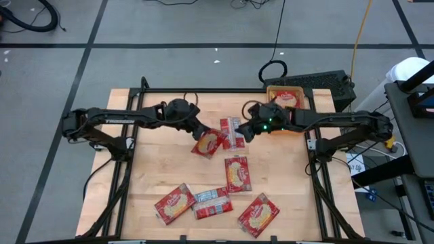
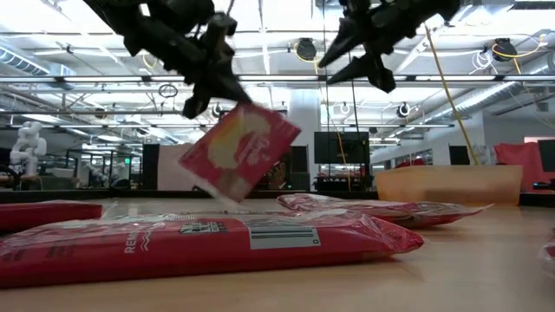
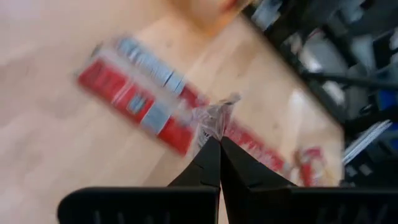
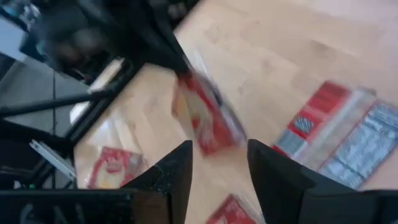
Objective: Sort popcorn bags into baskets
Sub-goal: Put the red popcorn bag into the orange bin
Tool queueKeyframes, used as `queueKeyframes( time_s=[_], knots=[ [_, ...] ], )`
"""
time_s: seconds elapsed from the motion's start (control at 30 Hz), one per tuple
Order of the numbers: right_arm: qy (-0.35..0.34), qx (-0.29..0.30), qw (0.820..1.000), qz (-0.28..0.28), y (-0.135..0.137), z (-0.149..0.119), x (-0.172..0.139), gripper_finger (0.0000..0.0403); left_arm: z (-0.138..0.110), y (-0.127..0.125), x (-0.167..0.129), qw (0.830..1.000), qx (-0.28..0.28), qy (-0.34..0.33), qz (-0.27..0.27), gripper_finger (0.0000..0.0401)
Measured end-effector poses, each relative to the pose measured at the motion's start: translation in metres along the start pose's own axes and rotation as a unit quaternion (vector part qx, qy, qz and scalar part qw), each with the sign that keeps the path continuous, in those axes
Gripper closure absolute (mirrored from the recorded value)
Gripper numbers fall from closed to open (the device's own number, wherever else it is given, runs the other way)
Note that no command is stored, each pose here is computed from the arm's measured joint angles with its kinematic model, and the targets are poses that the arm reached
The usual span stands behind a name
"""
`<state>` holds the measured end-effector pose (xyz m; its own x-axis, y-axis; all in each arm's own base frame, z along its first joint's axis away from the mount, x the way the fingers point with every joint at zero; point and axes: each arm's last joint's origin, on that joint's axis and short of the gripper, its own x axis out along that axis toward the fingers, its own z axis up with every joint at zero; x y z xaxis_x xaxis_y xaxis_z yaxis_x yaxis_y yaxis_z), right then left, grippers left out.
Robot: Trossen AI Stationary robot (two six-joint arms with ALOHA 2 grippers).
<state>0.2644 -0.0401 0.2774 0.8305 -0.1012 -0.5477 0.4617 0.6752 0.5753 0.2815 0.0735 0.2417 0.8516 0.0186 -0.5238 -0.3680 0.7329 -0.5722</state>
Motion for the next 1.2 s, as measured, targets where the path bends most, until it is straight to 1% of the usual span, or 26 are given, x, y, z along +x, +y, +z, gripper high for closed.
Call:
queueKeyframes(
  time_s=[0.13,0.2,0.27,0.33,0.37,0.5,0.63,0.73,0.83,0.93,1.1,1.2],
  knots=[
    [-0.008,-0.011,1.0,0.025,0.0,-0.013,0.005,0.0235,0.009,-0.008,-0.014,0.999,0.001,-0.044,-0.02,0.0401],
    [-0.022,-0.026,0.998,0.045,0.001,-0.017,0.007,0.0223,0.014,-0.011,-0.022,0.997,-0.003,-0.066,-0.029,0.0401],
    [-0.03,-0.045,0.997,0.056,0.0,-0.022,0.01,0.0212,0.02,-0.016,-0.029,0.994,-0.004,-0.095,-0.048,0.0401],
    [-0.053,-0.065,0.994,0.071,-0.002,-0.025,0.012,0.02,0.026,-0.019,-0.034,0.99,-0.009,-0.122,-0.065,0.0401],
    [-0.065,-0.066,0.993,0.072,-0.004,-0.026,0.013,0.0195,0.026,-0.019,-0.037,0.99,-0.013,-0.127,-0.068,0.0401],
    [-0.102,-0.07,0.99,0.067,-0.013,-0.03,0.017,0.0168,0.037,-0.027,-0.043,0.978,-0.014,-0.178,-0.11,0.0401],
    [-0.134,-0.085,0.985,0.072,-0.015,-0.026,0.016,0.014,0.043,-0.03,-0.048,0.968,-0.025,-0.209,-0.135,0.0401],
    [-0.152,-0.1,0.981,0.065,-0.016,-0.023,0.015,0.0131,0.046,-0.032,-0.05,0.963,-0.033,-0.227,-0.143,0.0401],
    [-0.165,-0.112,0.978,0.059,-0.018,-0.019,0.015,0.0134,0.049,-0.035,-0.052,0.956,-0.038,-0.244,-0.159,0.0401],
    [-0.183,-0.126,0.973,0.059,-0.02,-0.014,0.015,0.0148,0.052,-0.037,-0.056,0.947,-0.034,-0.271,-0.17,0.0401],
    [-0.204,-0.14,0.967,0.057,-0.026,-0.004,0.014,0.018,0.058,-0.038,-0.061,0.934,-0.028,-0.309,-0.177,0.0401],
    [-0.201,-0.143,0.966,0.078,-0.031,0.002,0.012,0.0209,0.062,-0.038,-0.064,0.926,-0.027,-0.328,-0.184,0.0401]
  ],
)
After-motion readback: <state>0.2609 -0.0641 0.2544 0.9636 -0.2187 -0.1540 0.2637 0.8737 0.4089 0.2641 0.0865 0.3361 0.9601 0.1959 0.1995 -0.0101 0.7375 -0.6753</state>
